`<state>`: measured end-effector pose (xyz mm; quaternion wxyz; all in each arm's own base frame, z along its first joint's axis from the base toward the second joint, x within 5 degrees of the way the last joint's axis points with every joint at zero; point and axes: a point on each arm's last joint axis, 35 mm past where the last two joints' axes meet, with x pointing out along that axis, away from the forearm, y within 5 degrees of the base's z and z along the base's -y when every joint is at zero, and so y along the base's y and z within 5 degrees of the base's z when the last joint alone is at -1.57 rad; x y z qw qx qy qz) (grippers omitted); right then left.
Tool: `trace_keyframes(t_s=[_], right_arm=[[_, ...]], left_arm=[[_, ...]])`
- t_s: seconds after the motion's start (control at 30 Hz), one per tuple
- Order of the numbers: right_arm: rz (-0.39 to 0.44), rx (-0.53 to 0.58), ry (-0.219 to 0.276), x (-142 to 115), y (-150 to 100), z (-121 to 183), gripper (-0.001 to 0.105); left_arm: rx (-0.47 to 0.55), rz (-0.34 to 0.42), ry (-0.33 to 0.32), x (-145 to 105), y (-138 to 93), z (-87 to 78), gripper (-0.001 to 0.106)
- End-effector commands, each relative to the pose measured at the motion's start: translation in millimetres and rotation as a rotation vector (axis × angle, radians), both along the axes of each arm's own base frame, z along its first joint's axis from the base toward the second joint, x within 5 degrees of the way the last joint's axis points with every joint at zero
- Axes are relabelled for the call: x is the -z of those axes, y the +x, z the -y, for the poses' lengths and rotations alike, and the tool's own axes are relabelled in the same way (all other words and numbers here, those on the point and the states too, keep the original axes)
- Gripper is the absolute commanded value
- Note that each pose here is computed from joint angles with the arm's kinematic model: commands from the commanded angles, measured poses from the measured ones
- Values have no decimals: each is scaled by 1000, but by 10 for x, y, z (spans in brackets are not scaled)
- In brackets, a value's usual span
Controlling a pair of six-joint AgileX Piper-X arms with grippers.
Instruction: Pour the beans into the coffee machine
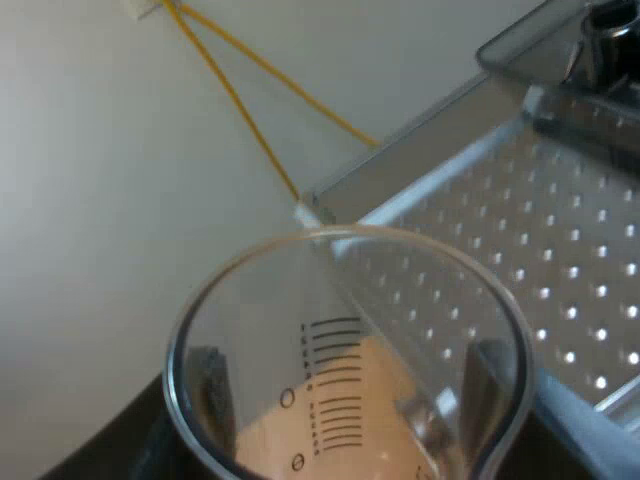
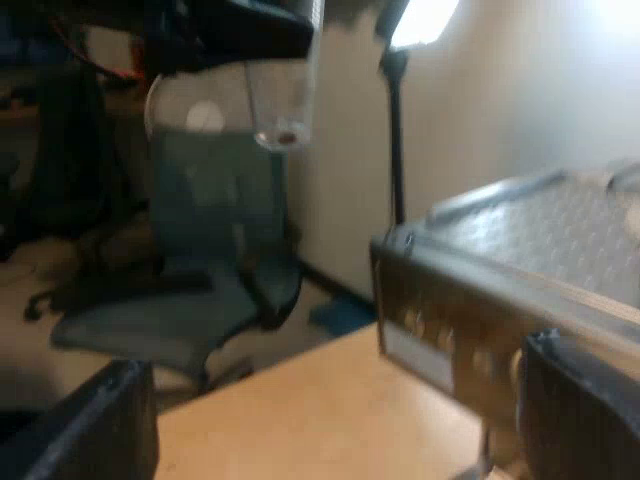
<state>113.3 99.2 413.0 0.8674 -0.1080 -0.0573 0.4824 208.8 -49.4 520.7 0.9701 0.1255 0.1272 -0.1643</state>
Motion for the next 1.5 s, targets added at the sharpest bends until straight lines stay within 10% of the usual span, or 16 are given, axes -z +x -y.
trace_keyframes(t_s=[0.03, 0.7, 1.03, 1.5], right_arm=[[-15, -47, -10, -20, -45, 10, 79], [-199, -109, -141, 364, 226, -242, 79], [-199, -128, -366, 852, 170, -785, 79], [-171, -57, -372, 1169, 440, -1253, 79]], left_arm=[[-21, 4, -69, 110, -156, -141, 9], [-92, -131, -275, 1394, -362, -460, 9], [-104, -127, -316, 1883, -246, -467, 9], [-96, -5, -369, 2409, -208, -469, 9]])
